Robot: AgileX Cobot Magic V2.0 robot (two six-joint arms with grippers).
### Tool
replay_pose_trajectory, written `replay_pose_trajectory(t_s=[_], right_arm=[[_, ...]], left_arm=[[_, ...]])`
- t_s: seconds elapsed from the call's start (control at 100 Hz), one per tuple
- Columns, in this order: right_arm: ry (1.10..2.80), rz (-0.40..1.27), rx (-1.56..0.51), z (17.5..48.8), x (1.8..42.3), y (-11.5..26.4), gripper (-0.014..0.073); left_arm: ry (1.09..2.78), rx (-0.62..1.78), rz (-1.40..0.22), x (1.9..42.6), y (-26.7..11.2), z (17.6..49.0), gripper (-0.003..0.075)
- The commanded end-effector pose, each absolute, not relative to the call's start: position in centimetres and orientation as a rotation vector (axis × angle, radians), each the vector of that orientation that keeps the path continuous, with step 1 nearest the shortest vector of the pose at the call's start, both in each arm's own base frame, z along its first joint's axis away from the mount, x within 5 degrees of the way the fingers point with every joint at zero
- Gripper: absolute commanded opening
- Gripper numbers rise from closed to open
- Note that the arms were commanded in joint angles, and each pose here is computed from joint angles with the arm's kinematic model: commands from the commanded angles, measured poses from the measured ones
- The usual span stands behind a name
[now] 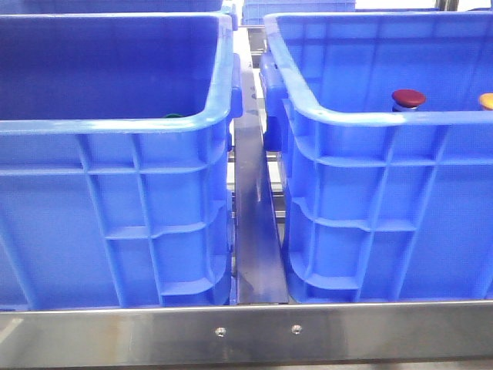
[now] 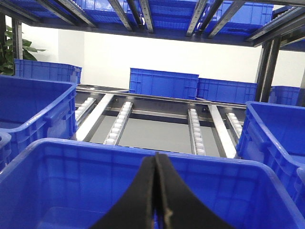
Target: Pick red and yellow buttons and place in box
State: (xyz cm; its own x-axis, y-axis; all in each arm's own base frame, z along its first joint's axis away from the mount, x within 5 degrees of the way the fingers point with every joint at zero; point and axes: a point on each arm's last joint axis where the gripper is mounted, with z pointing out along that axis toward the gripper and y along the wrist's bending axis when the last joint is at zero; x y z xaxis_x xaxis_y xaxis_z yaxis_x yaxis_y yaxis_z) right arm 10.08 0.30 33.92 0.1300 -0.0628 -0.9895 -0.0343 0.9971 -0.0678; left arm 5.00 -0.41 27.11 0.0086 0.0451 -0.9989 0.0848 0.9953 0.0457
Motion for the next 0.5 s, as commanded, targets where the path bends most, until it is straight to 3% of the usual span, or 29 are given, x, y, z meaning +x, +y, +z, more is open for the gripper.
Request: replay_pose_trajectory(t_s=[0.0, 0.49], right_arm=[[1.398, 0.056, -0.048, 35.0, 9.9, 0.5, -0.0067], [1.398, 0.056, -0.048, 35.0, 9.9, 0.5, -0.0067]], left_arm=[[1.443, 0.075, -0.023, 4.8, -0.3, 27.4, -0.0019], [1.421, 0.072, 0.065, 5.3, -0.1, 21.5, -0.0019]])
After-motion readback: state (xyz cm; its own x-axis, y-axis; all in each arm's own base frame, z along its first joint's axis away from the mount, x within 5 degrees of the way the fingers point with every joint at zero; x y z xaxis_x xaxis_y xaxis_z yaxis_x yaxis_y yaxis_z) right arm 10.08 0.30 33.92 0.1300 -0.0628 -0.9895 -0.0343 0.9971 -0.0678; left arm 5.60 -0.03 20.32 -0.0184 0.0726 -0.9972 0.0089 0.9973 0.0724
